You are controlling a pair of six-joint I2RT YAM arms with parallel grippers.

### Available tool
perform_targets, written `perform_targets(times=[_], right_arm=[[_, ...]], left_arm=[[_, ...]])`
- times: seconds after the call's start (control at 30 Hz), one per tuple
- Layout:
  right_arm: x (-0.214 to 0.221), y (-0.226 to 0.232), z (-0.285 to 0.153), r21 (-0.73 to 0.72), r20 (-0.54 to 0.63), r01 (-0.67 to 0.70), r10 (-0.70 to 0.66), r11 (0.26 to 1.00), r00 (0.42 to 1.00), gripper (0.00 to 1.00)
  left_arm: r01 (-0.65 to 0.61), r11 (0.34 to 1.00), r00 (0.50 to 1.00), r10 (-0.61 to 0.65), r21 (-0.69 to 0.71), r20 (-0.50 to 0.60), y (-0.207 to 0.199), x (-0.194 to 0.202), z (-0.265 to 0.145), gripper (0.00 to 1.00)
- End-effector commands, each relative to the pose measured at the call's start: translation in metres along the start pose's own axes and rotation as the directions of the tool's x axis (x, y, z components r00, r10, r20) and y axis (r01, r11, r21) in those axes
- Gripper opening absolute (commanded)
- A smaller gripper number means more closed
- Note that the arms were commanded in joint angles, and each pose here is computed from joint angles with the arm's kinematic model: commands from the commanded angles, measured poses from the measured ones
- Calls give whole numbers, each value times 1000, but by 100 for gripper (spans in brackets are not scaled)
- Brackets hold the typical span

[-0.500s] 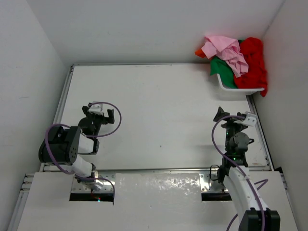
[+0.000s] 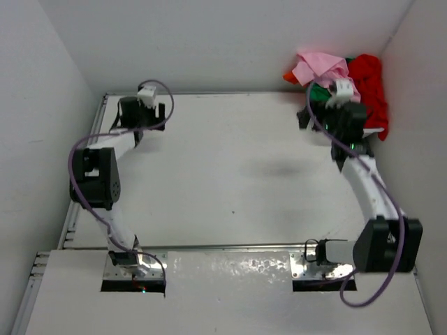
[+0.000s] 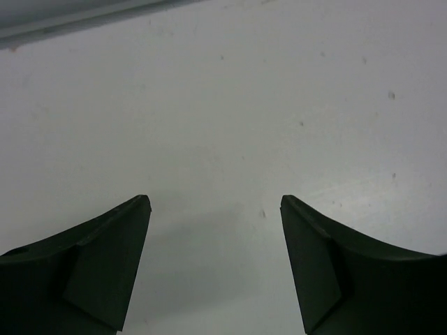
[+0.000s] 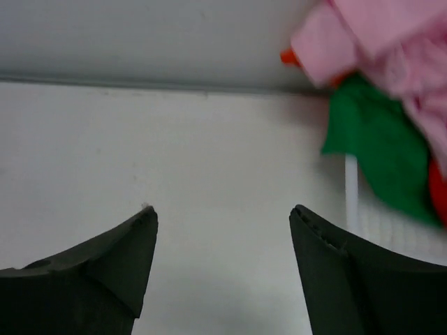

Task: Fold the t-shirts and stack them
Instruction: Grab crumpled tshirt from bin with the right arm

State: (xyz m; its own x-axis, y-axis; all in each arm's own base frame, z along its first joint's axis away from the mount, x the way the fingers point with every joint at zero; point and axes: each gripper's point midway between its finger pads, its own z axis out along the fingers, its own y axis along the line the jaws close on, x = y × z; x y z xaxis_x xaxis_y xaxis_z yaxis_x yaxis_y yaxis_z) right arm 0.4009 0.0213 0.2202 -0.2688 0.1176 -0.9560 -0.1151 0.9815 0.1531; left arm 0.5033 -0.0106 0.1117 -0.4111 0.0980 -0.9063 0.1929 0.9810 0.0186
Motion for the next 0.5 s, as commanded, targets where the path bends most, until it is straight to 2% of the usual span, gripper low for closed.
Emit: perform_targets(times=[0.0, 0.03, 0.07, 0.1, 0.13, 0.17, 0.2, 0.23, 0.27, 0.3, 0.33, 0.37, 0.43, 0.47], right_arm=[[-54, 29, 44, -228, -138, 103, -136, 968, 981, 69], [-132, 28, 54, -185, -22, 152, -159, 971, 987, 44], [-136, 21, 66, -156, -72, 123, -135, 980, 988, 14], [-117, 3, 105, -121, -137, 90, -107, 989, 985, 8], [-160, -7, 116, -54, -49, 103, -105, 993, 993, 10], [-167, -17, 132, -14, -28, 50, -50, 999, 998, 63], [-169, -36, 147, 32, -10, 9, -9, 999, 1000, 75], [-161, -52, 174, 52, 0, -40, 40, 998, 999, 75], [-172, -61, 188, 44, 71, -81, 78, 996, 994, 77], [-176, -79, 195, 49, 119, -199, 192, 979, 974, 89], [-161, -94, 212, 55, 129, -261, 253, 964, 959, 95], [-175, -107, 219, 48, 223, -326, 307, 944, 925, 99], [-182, -136, 226, 95, 306, -356, 313, 930, 899, 99], [-169, -151, 240, 127, 320, -369, 315, 920, 894, 99]], left_arm=[[-49, 997, 974, 59, 54, -217, 13, -76, -16, 73], [-66, 995, 953, 85, 76, -290, 12, -62, -18, 73], [-84, 995, 955, 98, 60, -279, 16, -74, -20, 73], [-92, 994, 953, 105, 57, -285, 17, -73, -22, 73], [-111, 992, 953, 123, 59, -276, 18, -77, -26, 73], [-111, 992, 950, 124, 59, -288, 17, -70, -27, 73], [-112, 992, 952, 123, 55, -280, 16, -71, -30, 73], [-108, 992, 953, 120, 59, -278, 14, -71, -30, 73], [-106, 992, 952, 121, 69, -282, 11, -68, -31, 73], [-102, 991, 951, 121, 81, -283, 8, -68, -31, 73], [-90, 992, 950, 112, 88, -290, 6, -66, -32, 73], [-88, 992, 950, 110, 87, -291, 6, -66, -32, 73], [-80, 994, 950, 100, 80, -294, 6, -67, -32, 73], [-77, 994, 951, 95, 71, -294, 7, -68, -33, 73]])
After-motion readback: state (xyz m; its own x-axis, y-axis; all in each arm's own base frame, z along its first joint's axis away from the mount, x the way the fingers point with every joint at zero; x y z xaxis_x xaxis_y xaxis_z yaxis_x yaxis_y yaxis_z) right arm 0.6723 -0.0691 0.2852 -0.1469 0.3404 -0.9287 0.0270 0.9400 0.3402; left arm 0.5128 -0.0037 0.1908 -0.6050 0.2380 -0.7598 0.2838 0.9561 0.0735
